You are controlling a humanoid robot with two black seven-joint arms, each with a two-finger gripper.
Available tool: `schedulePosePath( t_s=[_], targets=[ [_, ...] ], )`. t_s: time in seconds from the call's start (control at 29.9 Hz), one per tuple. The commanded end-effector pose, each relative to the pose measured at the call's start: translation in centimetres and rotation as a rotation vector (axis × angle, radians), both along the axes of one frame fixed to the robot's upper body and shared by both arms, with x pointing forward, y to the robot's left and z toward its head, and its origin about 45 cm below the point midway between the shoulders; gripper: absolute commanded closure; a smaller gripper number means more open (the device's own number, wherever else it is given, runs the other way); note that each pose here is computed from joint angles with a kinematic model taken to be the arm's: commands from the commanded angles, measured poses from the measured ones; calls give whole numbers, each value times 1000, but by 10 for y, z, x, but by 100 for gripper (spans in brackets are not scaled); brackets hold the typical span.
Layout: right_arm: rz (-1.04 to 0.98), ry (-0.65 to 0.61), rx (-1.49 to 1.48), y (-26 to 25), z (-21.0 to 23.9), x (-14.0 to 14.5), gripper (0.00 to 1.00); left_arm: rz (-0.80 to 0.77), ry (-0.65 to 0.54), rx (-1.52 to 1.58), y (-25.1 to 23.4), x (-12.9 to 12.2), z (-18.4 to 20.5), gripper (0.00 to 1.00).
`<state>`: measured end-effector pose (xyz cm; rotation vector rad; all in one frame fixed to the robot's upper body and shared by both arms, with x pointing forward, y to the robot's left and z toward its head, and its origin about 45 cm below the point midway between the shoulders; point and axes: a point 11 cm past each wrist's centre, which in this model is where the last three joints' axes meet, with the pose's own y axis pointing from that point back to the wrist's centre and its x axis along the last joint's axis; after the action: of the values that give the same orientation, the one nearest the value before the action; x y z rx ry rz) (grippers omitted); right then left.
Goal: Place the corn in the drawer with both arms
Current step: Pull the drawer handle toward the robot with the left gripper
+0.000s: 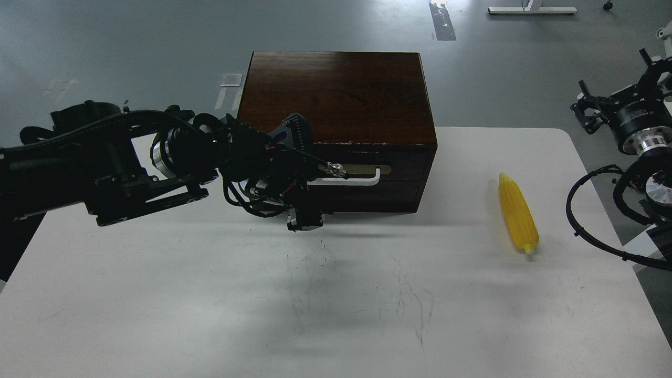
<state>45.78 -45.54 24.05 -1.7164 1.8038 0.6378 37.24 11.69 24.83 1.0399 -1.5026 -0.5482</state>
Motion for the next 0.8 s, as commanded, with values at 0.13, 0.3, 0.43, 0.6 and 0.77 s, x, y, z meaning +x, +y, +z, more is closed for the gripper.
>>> schedulePosePath(
  t_s=[0.13,0.3,0.43,0.6,0.77],
  targets=[
    [-6,2,-4,-3,0,-1,0,-11,8,3,-1,-2,0,25],
    [-7,1,-4,-3,0,-1,0,-48,35,-1,-5,-7,4,26],
    [-7,1,-4,-3,0,-1,0,-51,35,-3,-6,-7,6,27],
    [-7,1,-4,-3,0,-1,0,-56,37,-4,-6,-8,6,34],
    [-7,2,-6,-3,0,-1,0,-67,34,-4,-8,-10,8,43]
  ],
)
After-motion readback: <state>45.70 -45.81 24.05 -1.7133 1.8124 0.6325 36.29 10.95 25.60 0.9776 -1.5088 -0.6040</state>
